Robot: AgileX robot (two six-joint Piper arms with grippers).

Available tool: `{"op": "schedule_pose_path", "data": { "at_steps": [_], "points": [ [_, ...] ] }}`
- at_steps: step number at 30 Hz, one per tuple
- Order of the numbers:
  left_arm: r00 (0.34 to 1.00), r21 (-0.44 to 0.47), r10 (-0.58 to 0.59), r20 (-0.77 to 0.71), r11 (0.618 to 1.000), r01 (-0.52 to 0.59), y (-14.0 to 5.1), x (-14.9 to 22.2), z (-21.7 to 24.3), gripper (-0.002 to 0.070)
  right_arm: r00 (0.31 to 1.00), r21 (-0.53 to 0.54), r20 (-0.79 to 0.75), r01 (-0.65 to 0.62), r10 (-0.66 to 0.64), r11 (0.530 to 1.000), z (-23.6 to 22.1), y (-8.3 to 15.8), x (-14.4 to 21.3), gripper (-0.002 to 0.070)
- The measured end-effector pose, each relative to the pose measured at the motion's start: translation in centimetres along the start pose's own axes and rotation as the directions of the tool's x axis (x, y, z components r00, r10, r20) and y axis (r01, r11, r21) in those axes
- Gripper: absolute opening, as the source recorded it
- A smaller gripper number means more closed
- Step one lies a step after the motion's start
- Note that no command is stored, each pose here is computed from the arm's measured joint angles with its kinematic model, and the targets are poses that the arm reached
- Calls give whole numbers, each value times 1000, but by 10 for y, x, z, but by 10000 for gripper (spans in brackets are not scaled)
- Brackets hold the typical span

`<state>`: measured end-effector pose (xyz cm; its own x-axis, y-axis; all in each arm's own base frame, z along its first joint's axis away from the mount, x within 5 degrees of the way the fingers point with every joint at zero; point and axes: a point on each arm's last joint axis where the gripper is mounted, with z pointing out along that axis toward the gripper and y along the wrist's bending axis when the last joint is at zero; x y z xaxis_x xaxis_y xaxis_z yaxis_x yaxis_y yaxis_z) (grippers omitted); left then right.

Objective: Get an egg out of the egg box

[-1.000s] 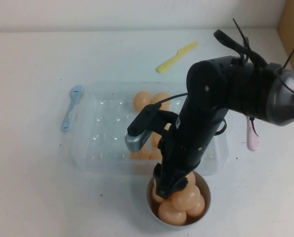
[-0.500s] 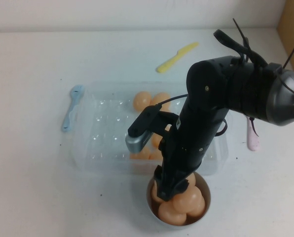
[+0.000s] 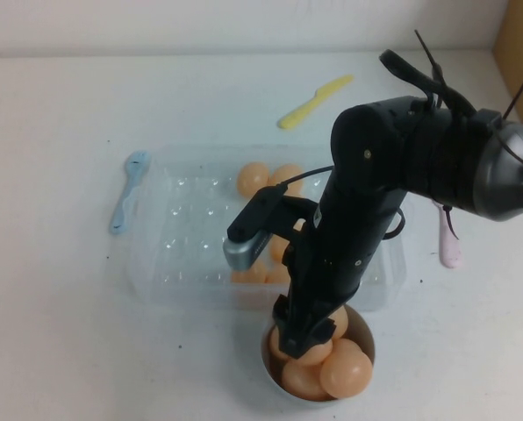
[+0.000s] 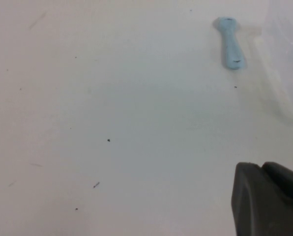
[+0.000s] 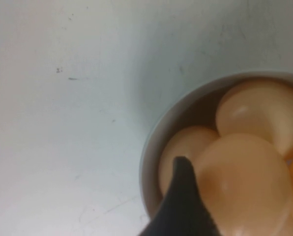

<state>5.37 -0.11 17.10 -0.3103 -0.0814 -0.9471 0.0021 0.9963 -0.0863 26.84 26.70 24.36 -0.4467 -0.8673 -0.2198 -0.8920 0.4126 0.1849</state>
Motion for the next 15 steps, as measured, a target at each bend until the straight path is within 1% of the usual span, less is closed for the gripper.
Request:
{"op": "schedule_pose_path", "data": {
  "at_steps": [5,8,11,13,15],
  "points": [
    [1000,0,0,0,1000,0,0,0,0,-5,999,16,34,23,-23,1000,-21,1,-11,475],
    [1000,0,0,0,1000,0,0,0,0,-5,995,38,95,11,-14,999,-40,2,-22,449],
    [1000,0,0,0,1000,0,0,0,0,-5,989,56,146,-7,-2,998,-55,3,-30,368],
    [1000,0,0,0,1000,0,0,0,0,-5,984,65,178,-17,6,998,-65,4,-35,257],
    [1000,0,0,0,1000,0,0,0,0,-5,982,68,190,-22,9,997,-71,6,-34,118]
  ]
}}
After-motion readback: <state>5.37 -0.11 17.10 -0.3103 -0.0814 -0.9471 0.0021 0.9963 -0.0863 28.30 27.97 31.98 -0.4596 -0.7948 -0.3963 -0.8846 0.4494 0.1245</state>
